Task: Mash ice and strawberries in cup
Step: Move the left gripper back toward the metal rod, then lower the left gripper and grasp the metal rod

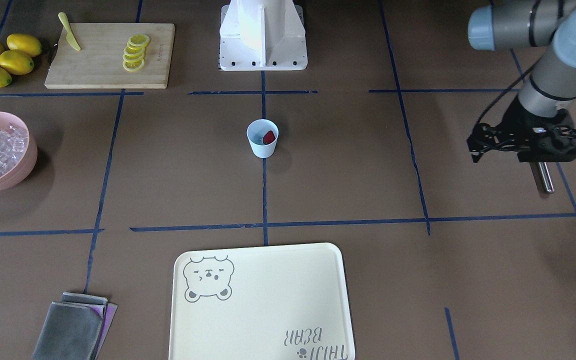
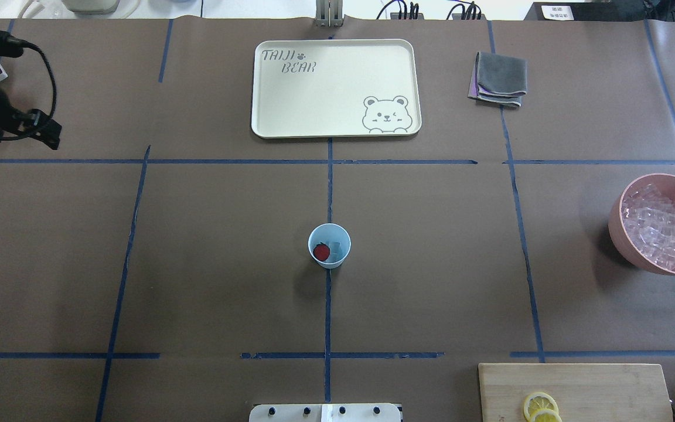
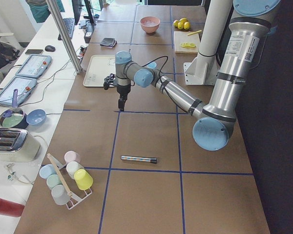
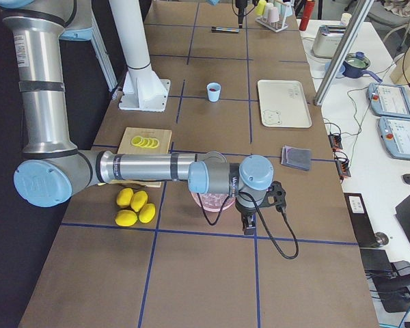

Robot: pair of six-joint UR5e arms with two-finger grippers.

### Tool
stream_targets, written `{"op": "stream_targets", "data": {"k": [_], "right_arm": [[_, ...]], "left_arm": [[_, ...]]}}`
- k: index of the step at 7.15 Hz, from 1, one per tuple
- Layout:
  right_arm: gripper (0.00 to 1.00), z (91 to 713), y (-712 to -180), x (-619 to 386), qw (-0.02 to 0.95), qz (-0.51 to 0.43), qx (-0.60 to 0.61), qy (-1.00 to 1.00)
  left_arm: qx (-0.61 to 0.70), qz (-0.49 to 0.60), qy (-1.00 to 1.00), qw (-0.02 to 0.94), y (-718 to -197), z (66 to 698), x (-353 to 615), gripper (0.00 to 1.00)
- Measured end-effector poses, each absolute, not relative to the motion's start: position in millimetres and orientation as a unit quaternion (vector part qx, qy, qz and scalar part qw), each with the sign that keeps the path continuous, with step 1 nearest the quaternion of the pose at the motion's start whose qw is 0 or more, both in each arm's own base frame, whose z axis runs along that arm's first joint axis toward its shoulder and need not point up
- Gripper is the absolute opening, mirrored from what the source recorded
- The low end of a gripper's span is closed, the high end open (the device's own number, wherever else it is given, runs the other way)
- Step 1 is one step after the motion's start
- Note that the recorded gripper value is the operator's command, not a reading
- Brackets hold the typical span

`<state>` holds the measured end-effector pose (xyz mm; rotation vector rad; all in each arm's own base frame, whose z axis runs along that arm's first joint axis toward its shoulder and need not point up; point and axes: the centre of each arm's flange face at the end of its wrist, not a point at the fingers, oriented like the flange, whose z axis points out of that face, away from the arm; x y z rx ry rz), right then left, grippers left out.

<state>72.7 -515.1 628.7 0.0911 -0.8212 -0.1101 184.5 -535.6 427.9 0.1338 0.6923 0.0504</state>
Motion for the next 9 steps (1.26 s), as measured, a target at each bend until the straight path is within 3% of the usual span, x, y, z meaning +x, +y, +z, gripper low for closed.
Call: {"op": "stream_targets", "data": {"k": [4, 9], "right_arm": [[0.99, 629, -515, 73, 0.914, -0.053, 0.044, -0.399], [0.99, 627, -515, 73, 0.914, -0.053, 0.046, -0.399]], "left_arm": [[0.086, 0.027, 0.362, 0.928, -536, 614, 139, 1.00], [0.048, 0.004, 0.350, 0.935, -500, 681, 124, 1.00]]}}
